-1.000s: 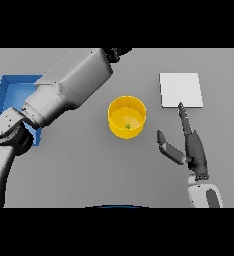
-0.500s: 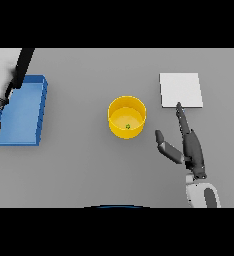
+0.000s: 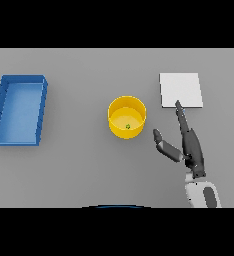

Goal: Pick up the red beaker and tilt it to pour out 1 green nut into yellow bowl. Pick up the yellow bowl and place it on the metallic measuring scale.

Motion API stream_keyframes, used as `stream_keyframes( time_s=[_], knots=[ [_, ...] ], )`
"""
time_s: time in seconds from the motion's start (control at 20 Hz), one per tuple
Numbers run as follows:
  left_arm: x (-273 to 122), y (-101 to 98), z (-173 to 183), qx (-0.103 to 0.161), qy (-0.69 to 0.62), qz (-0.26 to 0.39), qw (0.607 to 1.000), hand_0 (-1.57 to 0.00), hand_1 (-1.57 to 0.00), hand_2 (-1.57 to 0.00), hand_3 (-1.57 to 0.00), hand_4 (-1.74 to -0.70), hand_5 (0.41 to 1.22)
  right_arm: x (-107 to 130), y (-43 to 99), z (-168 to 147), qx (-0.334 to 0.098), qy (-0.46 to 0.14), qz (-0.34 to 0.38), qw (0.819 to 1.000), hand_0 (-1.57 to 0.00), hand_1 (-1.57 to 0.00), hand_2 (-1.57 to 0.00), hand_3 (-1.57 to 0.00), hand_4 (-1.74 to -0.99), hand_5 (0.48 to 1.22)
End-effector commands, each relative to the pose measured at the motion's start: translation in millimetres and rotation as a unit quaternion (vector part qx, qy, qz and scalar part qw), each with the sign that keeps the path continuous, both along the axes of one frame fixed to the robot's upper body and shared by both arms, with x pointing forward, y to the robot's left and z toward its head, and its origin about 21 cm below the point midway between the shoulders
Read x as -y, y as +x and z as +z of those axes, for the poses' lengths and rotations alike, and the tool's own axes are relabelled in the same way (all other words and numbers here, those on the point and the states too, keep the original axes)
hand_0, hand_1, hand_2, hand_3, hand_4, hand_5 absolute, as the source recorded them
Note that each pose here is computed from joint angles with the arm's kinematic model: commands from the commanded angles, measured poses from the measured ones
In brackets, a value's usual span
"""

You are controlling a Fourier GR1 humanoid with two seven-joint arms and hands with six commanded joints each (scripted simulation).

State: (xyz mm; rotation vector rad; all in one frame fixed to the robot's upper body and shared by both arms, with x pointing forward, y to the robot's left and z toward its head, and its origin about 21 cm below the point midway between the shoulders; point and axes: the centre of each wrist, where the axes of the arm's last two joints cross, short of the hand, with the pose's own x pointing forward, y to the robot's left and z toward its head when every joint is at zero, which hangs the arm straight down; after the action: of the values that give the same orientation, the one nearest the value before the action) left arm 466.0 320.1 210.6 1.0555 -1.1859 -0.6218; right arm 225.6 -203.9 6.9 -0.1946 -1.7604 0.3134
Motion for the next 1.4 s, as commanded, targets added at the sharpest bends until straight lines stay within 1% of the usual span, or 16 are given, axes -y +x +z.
stream_keyframes(
  time_s=[0.0, 0.15, 0.2, 0.25, 0.3, 0.35, 0.45, 0.55, 0.7, 0.9, 1.0, 1.05, 1.1, 1.2, 1.25, 1.35],
  knots=[
    [-1.5, -3.2, -11.9, -0.004, -0.030, 0.020, 0.999, -1.57, -1.57, -1.57, -1.47, -1.74, 1.221, -1.0, 1.4, -1.0, -0.001, -0.004, -0.003, 1.000, 0.00, 0.00, 0.00, 0.00, -1.047, 0.651],
    [-10.6, -20.7, -36.7, 0.002, -0.089, 0.049, 0.995, -1.57, -1.57, -1.57, -1.48, -1.74, 1.221, 3.0, -2.3, -2.2, 0.000, -0.021, -0.009, 1.000, 0.00, 0.00, 0.00, 0.00, -1.054, 0.648],
    [-14.8, -27.5, -41.9, 0.006, -0.098, 0.054, 0.994, -1.57, -1.57, -1.57, -1.48, -1.74, 1.221, 0.3, -0.1, 0.2, 0.002, -0.021, -0.003, 1.000, 0.00, 0.00, 0.00, 0.00, -1.046, 0.649],
    [-14.1, -34.7, -51.2, 0.005, -0.106, 0.064, 0.992, -1.57, -1.57, -1.57, -1.48, -1.74, 1.221, 0.5, 2.4, 1.5, 0.001, -0.019, 0.000, 1.000, 0.00, 0.00, 0.00, 0.00, -1.041, 0.650],
    [-11.4, -41.3, -60.8, -0.001, -0.122, 0.081, 0.989, -1.57, -1.57, -1.57, -1.46, -1.74, 1.221, 1.1, 0.9, 2.6, 0.002, -0.024, 0.002, 1.000, 0.00, 0.00, 0.00, 0.00, -1.035, 0.650],
    [-12.8, -49.1, -67.3, 0.002, -0.132, 0.087, 0.987, -1.57, -1.57, -1.57, -1.45, -1.74, 1.221, 2.5, 2.6, 1.4, -0.006, -0.020, 0.000, 1.000, 0.00, 0.00, 0.00, 0.00, -1.026, 0.648],
    [-7.5, -60.2, -78.8, 0.009, -0.148, 0.089, 0.985, -1.57, -1.57, -1.57, -1.44, -1.74, 1.221, 8.2, 0.4, -3.6, -0.010, -0.024, -0.004, 1.000, 0.00, 0.00, 0.00, 0.00, -1.018, 0.645],
    [-6.5, -71.9, -91.1, 0.014, -0.163, 0.095, 0.982, -1.57, -1.57, -1.57, -1.45, -1.74, 1.221, 9.1, -3.7, -4.4, -0.001, -0.018, 0.005, 1.000, 0.00, 0.00, 0.00, 0.00, -1.015, 0.646],
    [0.3, -83.2, -108.3, 0.014, -0.187, 0.098, 0.977, -1.57, -1.57, -1.57, -1.51, -1.74, 1.221, 7.5, -2.2, -6.1, -0.007, -0.013, 0.004, 1.000, 0.00, 0.00, 0.00, 0.00, -1.004, 0.648],
    [2.3, -98.5, -117.4, 0.006, -0.206, 0.116, 0.972, -1.57, -1.57, -1.57, -1.55, -1.74, 1.123, 6.2, -7.6, -6.3, 0.007, -0.010, 0.006, 1.000, 0.00, 0.00, 0.00, 0.00, -1.010, 0.650],
    [4.3, -102.9, -122.9, 0.005, -0.198, 0.114, 0.974, -1.57, -1.57, -1.57, -1.56, -1.74, 1.046, 6.2, -3.8, -6.4, 0.000, -0.013, -0.002, 1.000, 0.00, 0.00, 0.00, 0.00, -1.013, 0.644],
    [2.7, -107.3, -127.8, -0.003, -0.185, 0.110, 0.976, -1.57, -1.57, -1.57, -1.56, -1.71, 0.991, 4.3, 1.3, -2.9, -0.004, -0.012, -0.004, 1.000, 0.00, 0.00, 0.00, 0.00, -1.017, 0.638],
    [2.7, -108.1, -127.7, -0.005, -0.180, 0.110, 0.977, -1.57, -1.57, -1.57, -1.56, -1.65, 0.941, 6.6, -3.9, -7.1, -0.002, -0.015, -0.001, 1.000, 0.00, 0.00, 0.00, 0.00, -1.021, 0.636],
    [1.9, -113.7, -128.8, -0.015, -0.170, 0.107, 0.980, -1.57, -1.57, -1.56, -1.54, -1.40, 0.848, 9.6, -2.8, -5.5, 0.003, -0.015, -0.002, 1.000, 0.00, 0.00, 0.00, 0.00, -1.017, 0.635],
    [1.8, -117.0, -131.1, -0.020, -0.169, 0.104, 0.980, -1.57, -1.54, -1.50, -1.47, -1.28, 0.810, 9.4, -5.2, -6.7, 0.004, -0.014, 0.000, 1.000, 0.00, 0.00, 0.00, 0.00, -1.012, 0.634],
    [1.4, -120.1, -128.1, -0.023, -0.168, 0.088, 0.982, -1.39, -1.22, -1.21, -1.14, -1.07, 0.749, 12.6, -3.8, -8.2, 0.004, -0.010, 0.000, 1.000, 0.00, 0.00, 0.00, 0.00, -1.007, 0.635]
  ],
)
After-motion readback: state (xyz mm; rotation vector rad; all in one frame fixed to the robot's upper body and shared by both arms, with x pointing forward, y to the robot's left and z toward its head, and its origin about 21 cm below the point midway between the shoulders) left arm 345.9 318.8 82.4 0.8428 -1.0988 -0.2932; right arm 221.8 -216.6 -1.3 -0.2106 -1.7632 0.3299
